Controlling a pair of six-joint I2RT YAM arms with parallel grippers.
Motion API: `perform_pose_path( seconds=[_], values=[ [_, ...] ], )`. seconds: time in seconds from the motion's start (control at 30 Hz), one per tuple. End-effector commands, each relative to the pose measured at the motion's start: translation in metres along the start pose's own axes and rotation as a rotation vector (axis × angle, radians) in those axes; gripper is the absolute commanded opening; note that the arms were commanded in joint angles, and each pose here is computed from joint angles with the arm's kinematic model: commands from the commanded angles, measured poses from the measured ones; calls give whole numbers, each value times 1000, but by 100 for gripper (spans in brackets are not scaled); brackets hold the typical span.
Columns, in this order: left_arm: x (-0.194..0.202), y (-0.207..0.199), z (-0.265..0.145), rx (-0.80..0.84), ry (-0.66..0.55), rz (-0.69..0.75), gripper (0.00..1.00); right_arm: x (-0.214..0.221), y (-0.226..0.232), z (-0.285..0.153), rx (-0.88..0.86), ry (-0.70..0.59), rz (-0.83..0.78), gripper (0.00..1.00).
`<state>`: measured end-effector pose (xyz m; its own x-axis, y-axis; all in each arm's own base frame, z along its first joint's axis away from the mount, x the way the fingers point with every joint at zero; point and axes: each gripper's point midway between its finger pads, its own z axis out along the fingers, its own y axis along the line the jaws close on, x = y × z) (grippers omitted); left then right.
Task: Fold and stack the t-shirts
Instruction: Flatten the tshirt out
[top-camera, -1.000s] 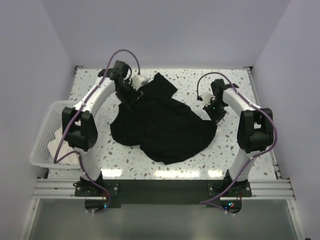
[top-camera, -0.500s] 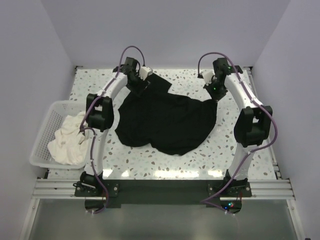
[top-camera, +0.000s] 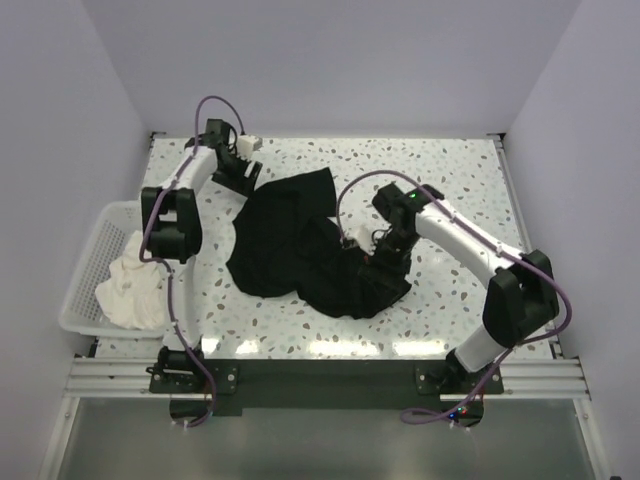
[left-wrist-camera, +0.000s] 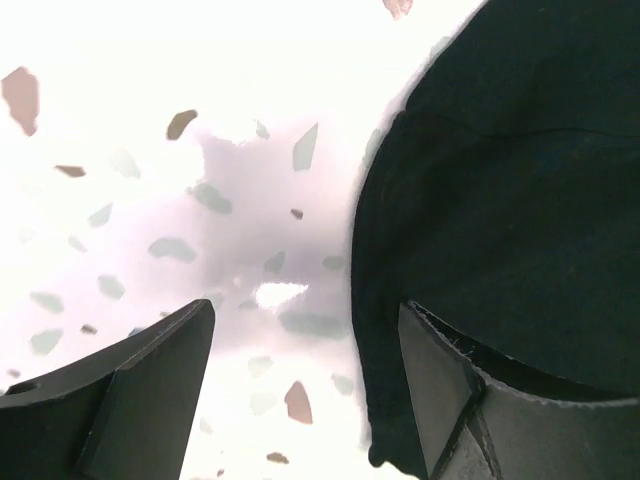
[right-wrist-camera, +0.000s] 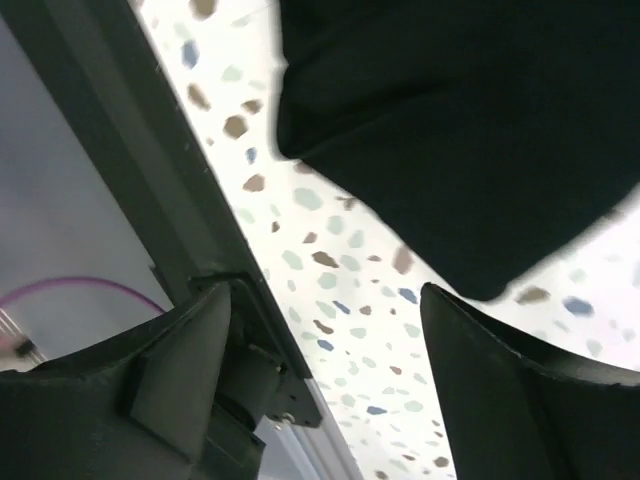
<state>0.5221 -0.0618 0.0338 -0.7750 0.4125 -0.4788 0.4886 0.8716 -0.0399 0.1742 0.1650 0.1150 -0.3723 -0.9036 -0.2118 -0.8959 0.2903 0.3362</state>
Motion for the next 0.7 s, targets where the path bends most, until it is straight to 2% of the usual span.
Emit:
perform_pose_path(
  seconds=[0.0, 0.07, 0.1, 0.17, 0.37, 0.5, 0.67],
  values=[
    [-32, -14, -39, 18, -114, 56, 80, -16, -35, -37, 6, -185, 160, 82],
    [-29, -13, -37, 13, -104, 53, 80, -19, -57, -48, 23, -228, 278, 80],
    [-25, -12, -33, 9, -93, 52, 80, -18, -66, -40, 17, -209, 324, 79],
    [-20, -7, -28, -15, -69, 48, 80, -20, -71, -36, 1, -201, 375, 73],
    [-1, -9, -8, 13, 0, 35, 81, -23, -93, -12, 31, -196, 502, 71],
    [-5, -13, -1, 26, -16, 42, 81, -34, -120, -4, 84, -215, 552, 71],
    [-14, -22, 9, 9, -27, 121, 81, -54, -154, 3, 125, -253, 584, 70]
  ],
)
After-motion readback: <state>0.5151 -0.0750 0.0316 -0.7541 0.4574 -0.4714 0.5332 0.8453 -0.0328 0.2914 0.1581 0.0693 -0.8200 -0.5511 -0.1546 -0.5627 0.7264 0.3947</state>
